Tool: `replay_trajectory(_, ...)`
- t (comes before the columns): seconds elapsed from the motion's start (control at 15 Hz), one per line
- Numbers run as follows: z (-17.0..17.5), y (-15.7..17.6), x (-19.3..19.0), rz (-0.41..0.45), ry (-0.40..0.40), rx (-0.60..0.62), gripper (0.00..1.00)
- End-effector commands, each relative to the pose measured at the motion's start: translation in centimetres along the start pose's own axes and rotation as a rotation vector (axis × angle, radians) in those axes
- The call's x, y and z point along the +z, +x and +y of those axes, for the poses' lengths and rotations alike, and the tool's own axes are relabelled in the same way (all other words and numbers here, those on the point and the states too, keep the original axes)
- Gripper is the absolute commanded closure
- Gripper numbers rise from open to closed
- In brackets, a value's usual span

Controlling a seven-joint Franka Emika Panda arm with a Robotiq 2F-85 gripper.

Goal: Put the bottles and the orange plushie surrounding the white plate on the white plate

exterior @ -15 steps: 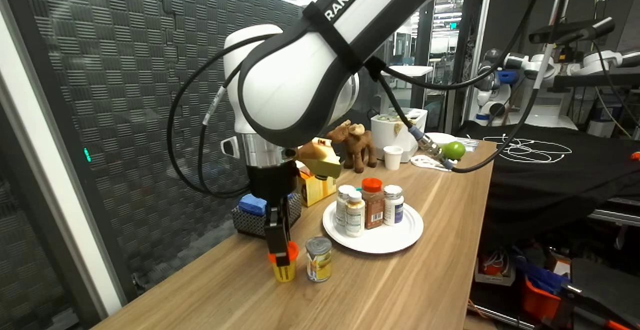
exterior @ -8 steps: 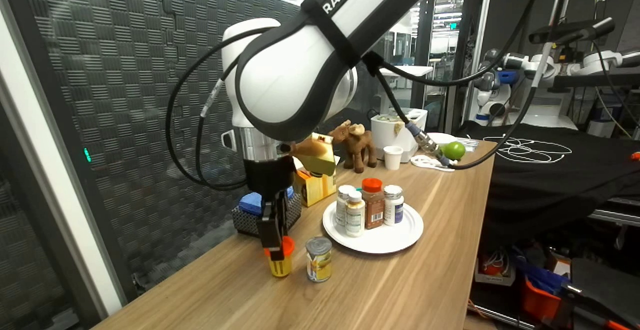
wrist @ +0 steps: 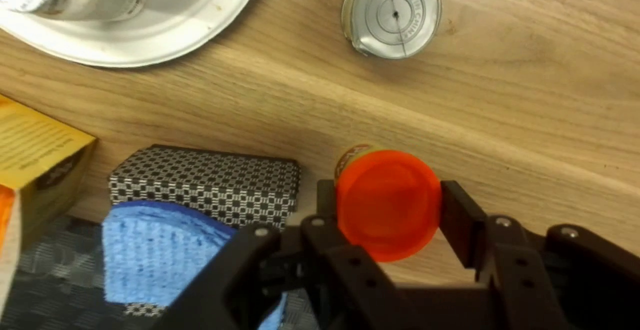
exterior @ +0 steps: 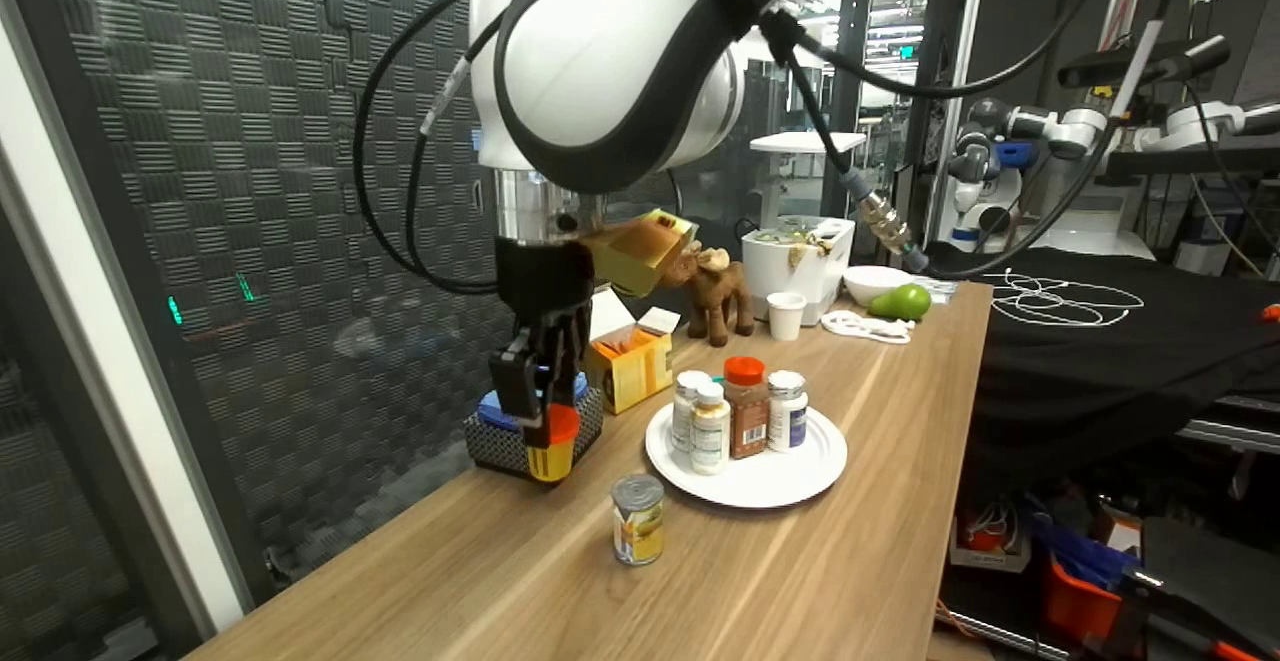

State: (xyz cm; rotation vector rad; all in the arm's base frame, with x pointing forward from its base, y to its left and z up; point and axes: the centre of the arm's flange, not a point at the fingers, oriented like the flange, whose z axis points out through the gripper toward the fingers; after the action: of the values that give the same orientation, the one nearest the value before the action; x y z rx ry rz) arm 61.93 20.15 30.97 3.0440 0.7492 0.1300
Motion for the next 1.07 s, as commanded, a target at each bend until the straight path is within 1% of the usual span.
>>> replay_trajectory(0.0, 0.9, -3.7, -4.4, 0.076, -0.049, 0.165, 0.71)
replay_trajectory(0.13, 2.0, -5.4, -5.7, 0.081, -0.078, 0.254, 0.71)
replay_trajectory(0.33, 3.6, -8.3, -7.3, 0.069, -0.097, 0.354, 0.71)
replay_trajectory(0.47, 3.9, -10.1, -8.2, 0.040, -0.087, 0.381, 0.71)
replay_trajectory(0.53, 3.7, -11.0, -8.6, 0.021, -0.077, 0.376, 0.71)
replay_trajectory(0.67, 3.5, -12.3, -8.9, -0.004, -0.083, 0.383, 0.71)
replay_trajectory(0.87, 3.8, -14.0, -8.5, -0.049, -0.087, 0.412, 0.71)
replay_trajectory(1.0, 4.6, -15.0, -7.7, -0.067, -0.084, 0.438, 0.71)
